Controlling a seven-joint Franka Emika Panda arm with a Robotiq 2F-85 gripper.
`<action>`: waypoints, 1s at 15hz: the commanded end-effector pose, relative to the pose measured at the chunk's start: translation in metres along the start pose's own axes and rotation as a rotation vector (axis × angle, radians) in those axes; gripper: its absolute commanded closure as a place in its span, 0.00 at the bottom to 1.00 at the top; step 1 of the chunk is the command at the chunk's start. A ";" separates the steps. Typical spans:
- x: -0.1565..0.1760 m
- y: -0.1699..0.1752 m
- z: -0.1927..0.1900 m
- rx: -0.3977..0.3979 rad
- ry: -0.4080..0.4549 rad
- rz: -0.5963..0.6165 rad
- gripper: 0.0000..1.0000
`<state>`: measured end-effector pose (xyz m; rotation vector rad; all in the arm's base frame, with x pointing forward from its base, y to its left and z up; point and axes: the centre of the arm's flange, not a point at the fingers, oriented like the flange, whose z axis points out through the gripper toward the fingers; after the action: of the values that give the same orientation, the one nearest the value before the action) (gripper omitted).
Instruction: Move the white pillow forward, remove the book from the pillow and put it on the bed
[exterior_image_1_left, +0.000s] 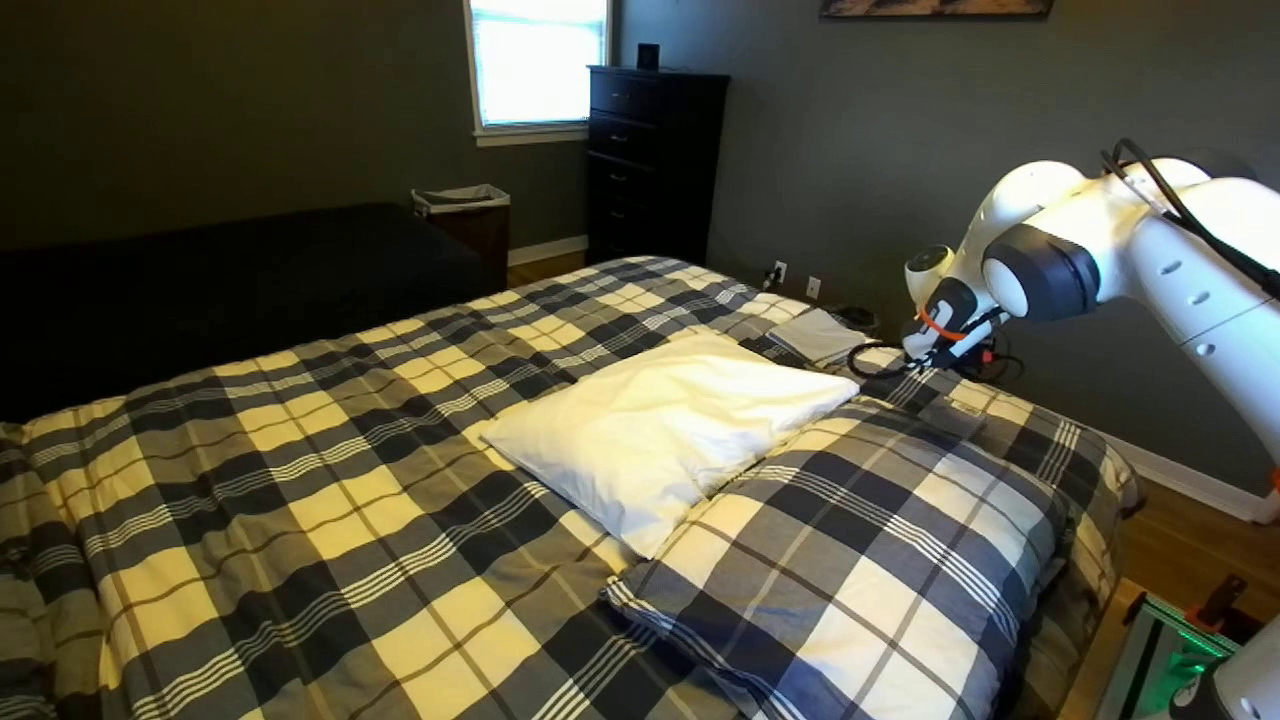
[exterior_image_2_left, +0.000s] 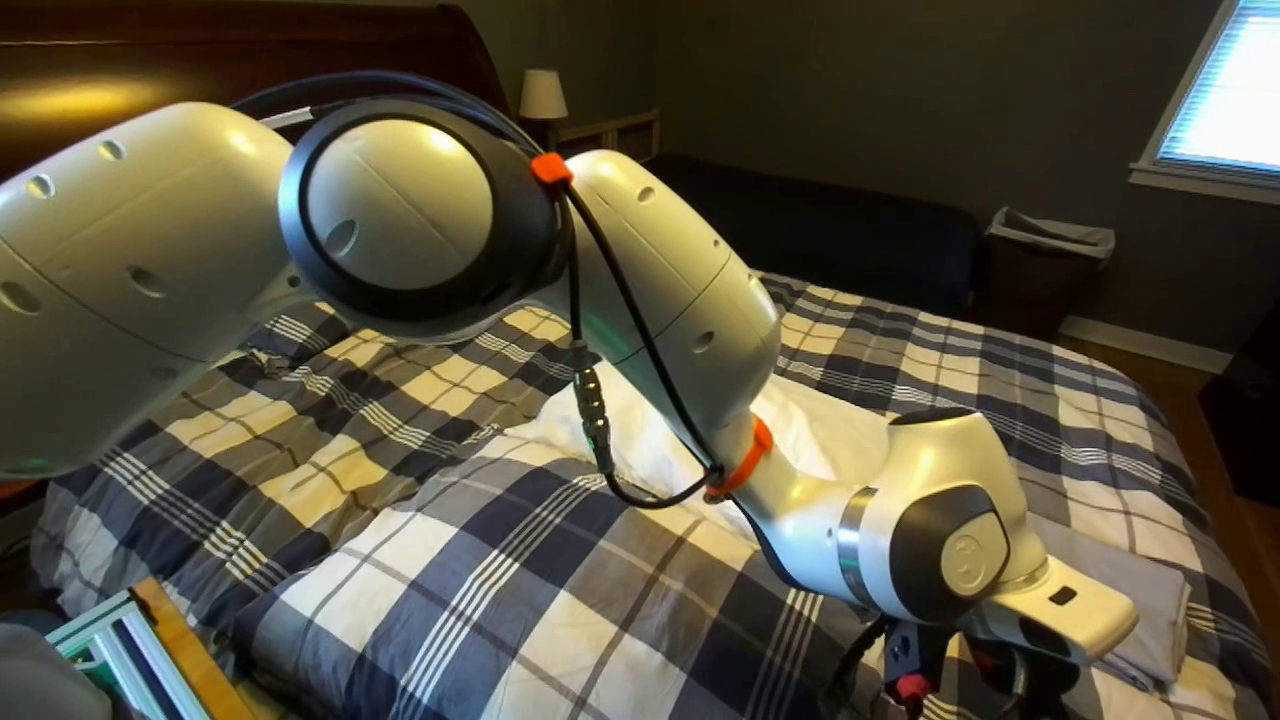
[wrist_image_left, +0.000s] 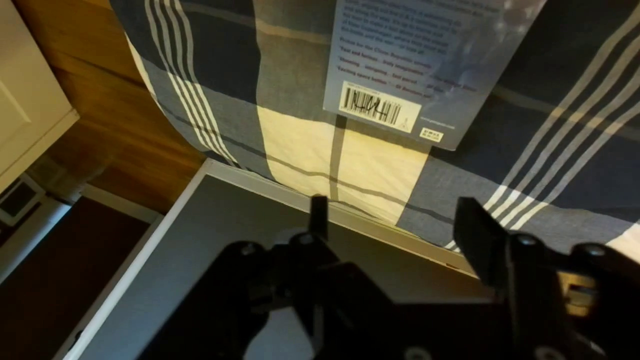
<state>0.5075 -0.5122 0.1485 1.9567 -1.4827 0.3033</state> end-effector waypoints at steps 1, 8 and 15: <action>0.014 0.019 -0.033 -0.016 -0.045 -0.004 0.02; 0.044 0.068 -0.133 0.007 -0.250 -0.044 0.00; 0.010 0.089 -0.197 0.059 -0.445 -0.122 0.00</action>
<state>0.4893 -0.4428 0.3263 2.1723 -1.6041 -0.0928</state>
